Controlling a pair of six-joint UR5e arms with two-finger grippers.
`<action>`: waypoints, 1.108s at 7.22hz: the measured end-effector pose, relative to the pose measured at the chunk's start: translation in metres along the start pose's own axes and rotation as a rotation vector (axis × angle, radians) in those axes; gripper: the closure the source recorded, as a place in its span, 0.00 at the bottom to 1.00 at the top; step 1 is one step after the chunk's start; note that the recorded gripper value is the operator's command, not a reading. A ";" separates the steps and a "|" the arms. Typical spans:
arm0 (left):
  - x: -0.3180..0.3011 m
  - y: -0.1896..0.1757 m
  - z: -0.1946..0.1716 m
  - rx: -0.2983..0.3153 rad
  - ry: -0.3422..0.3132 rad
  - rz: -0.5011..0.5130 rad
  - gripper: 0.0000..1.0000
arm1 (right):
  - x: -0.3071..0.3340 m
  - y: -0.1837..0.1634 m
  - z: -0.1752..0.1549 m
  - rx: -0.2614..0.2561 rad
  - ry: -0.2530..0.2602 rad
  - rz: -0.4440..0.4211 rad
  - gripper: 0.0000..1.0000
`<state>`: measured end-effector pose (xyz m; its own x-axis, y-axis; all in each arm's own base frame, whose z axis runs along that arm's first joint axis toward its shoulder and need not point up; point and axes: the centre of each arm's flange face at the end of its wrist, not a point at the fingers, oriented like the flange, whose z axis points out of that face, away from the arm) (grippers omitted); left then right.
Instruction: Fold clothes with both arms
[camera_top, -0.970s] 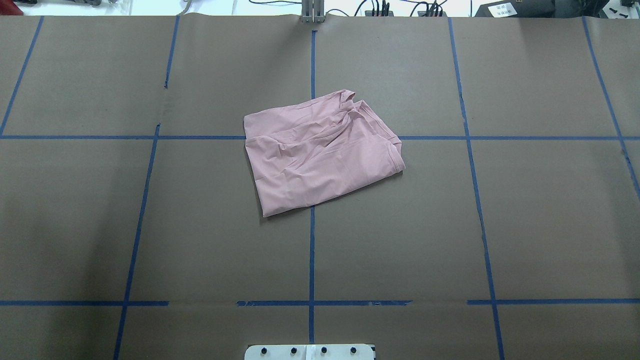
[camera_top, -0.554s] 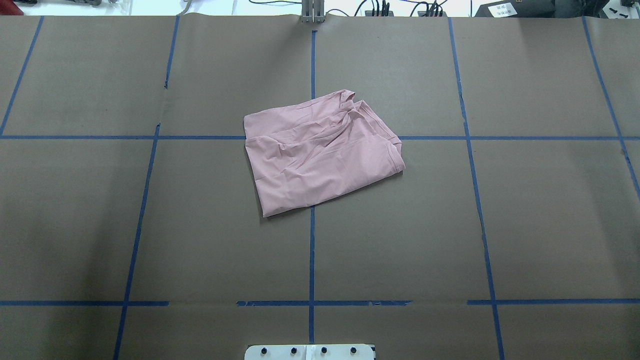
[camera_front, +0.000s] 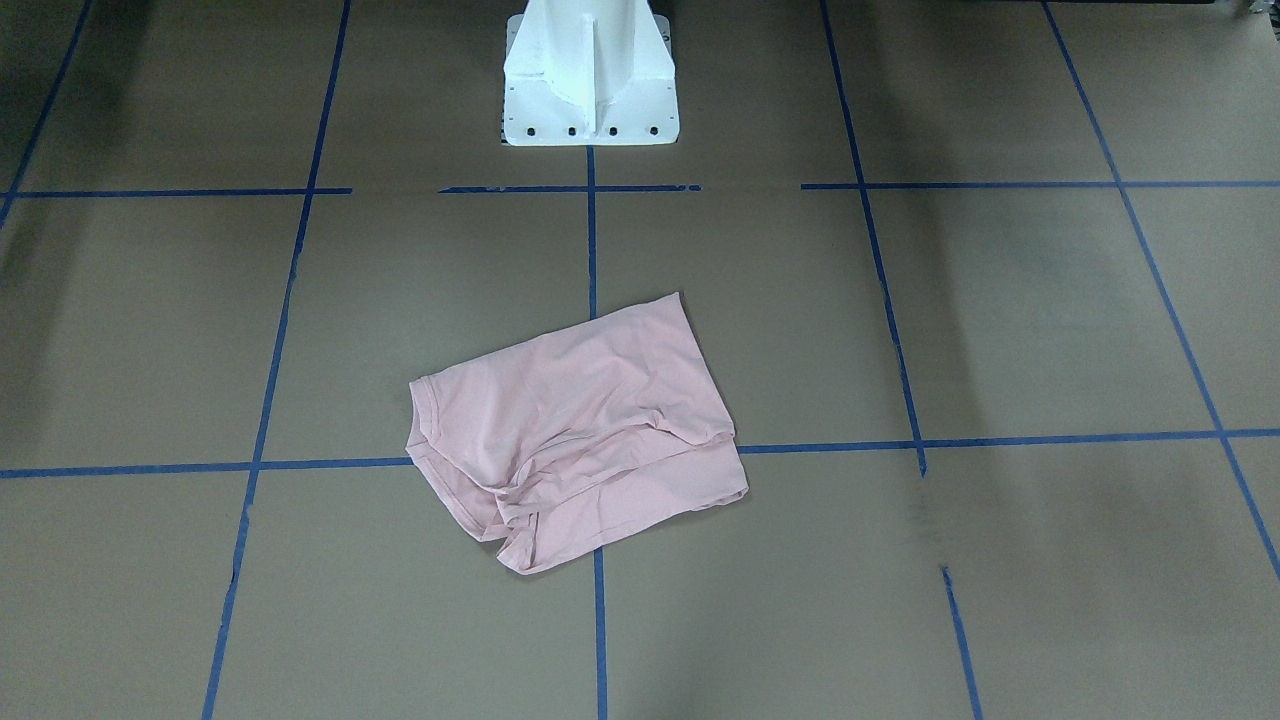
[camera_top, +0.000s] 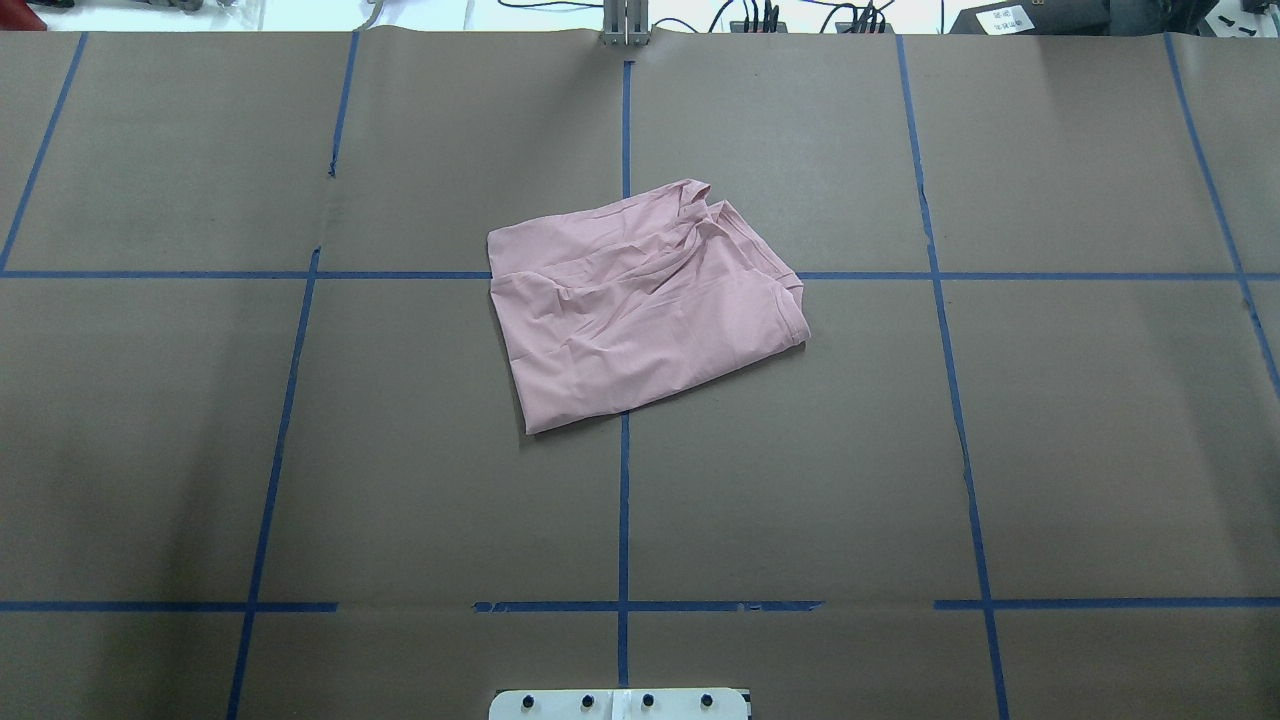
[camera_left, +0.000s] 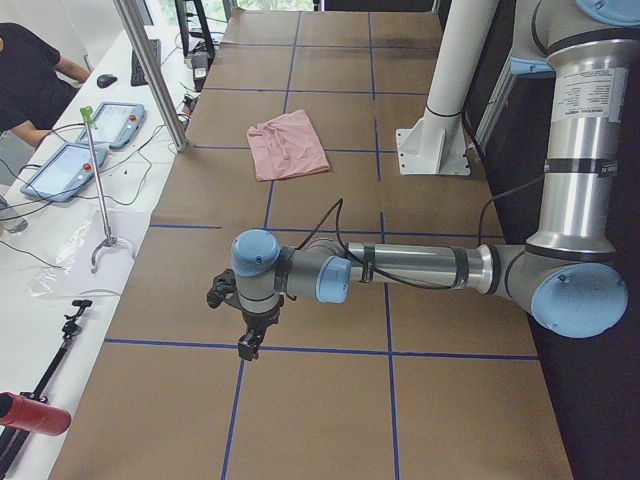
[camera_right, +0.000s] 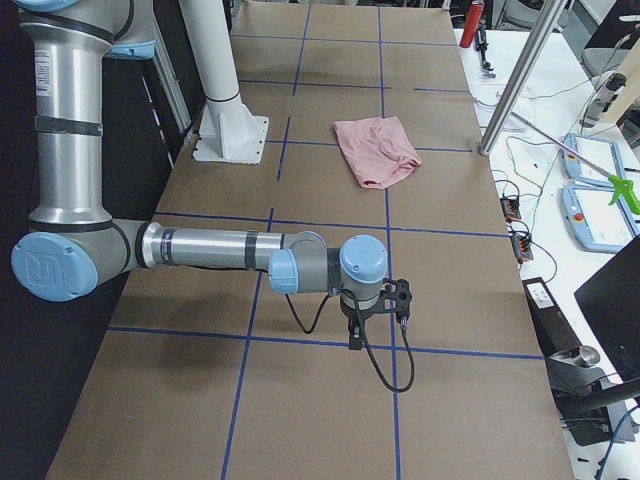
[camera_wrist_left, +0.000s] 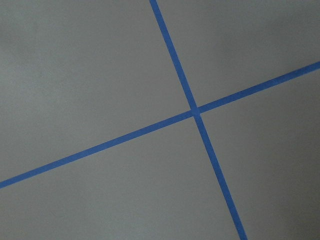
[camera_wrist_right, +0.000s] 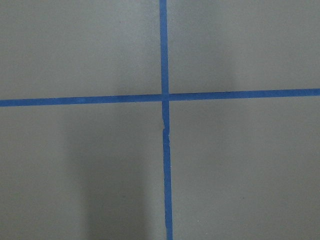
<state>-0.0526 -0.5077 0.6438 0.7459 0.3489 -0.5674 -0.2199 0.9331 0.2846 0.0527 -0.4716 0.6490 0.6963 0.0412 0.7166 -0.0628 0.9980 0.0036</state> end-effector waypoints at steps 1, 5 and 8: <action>0.000 0.001 0.001 -0.006 0.007 -0.008 0.00 | -0.001 0.000 -0.001 0.001 -0.005 -0.001 0.00; 0.004 0.003 0.003 -0.040 0.064 -0.250 0.00 | -0.001 0.001 0.001 -0.007 -0.018 0.008 0.00; 0.005 0.003 0.002 -0.040 0.066 -0.271 0.00 | 0.000 0.002 0.003 -0.012 -0.022 0.012 0.00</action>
<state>-0.0480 -0.5037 0.6436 0.7384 0.0903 -0.6683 -0.0439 0.9953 0.0859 0.0510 -0.4700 0.6512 0.6793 0.0526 0.7320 -0.0626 0.9979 -0.0136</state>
